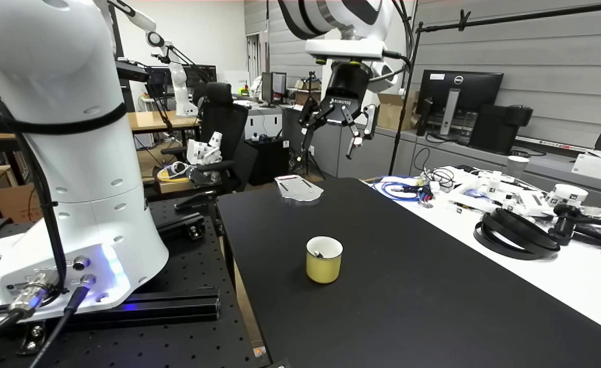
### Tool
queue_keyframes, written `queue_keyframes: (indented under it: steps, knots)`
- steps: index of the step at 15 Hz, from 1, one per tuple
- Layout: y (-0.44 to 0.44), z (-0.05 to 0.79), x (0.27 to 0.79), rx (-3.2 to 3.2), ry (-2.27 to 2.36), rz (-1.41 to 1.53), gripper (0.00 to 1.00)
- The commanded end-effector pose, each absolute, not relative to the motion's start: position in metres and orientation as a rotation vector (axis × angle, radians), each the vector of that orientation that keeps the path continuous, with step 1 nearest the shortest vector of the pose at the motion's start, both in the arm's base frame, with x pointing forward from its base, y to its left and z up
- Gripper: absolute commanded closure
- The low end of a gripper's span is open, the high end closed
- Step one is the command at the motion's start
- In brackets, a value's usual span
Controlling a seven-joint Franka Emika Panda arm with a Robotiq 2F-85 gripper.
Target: Pick the pen from the cup and put it on the table
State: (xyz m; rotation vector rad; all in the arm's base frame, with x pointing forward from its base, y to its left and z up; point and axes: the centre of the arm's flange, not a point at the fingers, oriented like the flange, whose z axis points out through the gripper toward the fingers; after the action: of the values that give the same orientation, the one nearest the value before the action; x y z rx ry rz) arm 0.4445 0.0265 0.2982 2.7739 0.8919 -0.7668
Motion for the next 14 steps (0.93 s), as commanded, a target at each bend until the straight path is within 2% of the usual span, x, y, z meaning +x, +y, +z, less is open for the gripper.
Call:
queue_keyframes:
  steps: [1, 14]
  knots:
    - [0.027, 0.298, 0.444, 2.774, 0.892, -0.767, 0.00]
    - [0.052, 0.171, 0.468, 2.683, 0.900, -0.928, 0.00]
